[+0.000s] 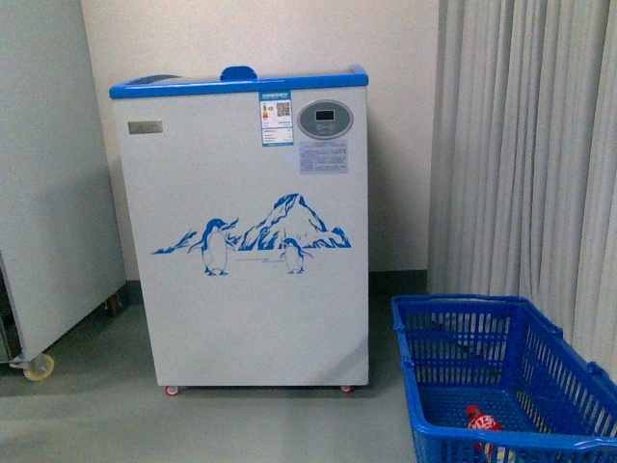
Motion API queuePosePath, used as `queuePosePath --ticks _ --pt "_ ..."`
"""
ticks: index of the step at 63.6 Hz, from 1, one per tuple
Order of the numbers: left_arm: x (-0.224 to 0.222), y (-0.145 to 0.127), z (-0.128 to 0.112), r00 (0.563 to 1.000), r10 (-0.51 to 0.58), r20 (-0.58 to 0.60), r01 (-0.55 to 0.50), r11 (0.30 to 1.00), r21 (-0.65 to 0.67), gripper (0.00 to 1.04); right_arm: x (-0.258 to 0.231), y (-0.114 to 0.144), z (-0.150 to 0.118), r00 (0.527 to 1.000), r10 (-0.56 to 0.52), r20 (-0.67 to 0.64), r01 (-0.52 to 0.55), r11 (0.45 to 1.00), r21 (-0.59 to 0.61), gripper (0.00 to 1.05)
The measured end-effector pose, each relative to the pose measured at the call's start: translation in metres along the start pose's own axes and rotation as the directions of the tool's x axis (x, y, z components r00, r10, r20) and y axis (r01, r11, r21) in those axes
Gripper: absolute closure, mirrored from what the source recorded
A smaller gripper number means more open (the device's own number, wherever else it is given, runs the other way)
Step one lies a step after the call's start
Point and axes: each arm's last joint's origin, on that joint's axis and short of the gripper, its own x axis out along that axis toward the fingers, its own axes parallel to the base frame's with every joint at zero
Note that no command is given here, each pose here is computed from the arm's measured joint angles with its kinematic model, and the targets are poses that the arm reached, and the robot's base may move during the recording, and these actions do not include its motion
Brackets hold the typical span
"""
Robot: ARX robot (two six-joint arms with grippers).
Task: Put drink in fridge
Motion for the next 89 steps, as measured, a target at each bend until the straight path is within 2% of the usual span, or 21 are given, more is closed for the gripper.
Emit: queuePosePath --ticks 89 --pt "0.0000 0.0000 0.0000 1.000 0.000 0.000 0.000 1.000 0.000 0.08 0.0000 0.0000 0.0000 1.000 0.000 0.000 0.000 1.000 0.000 0.08"
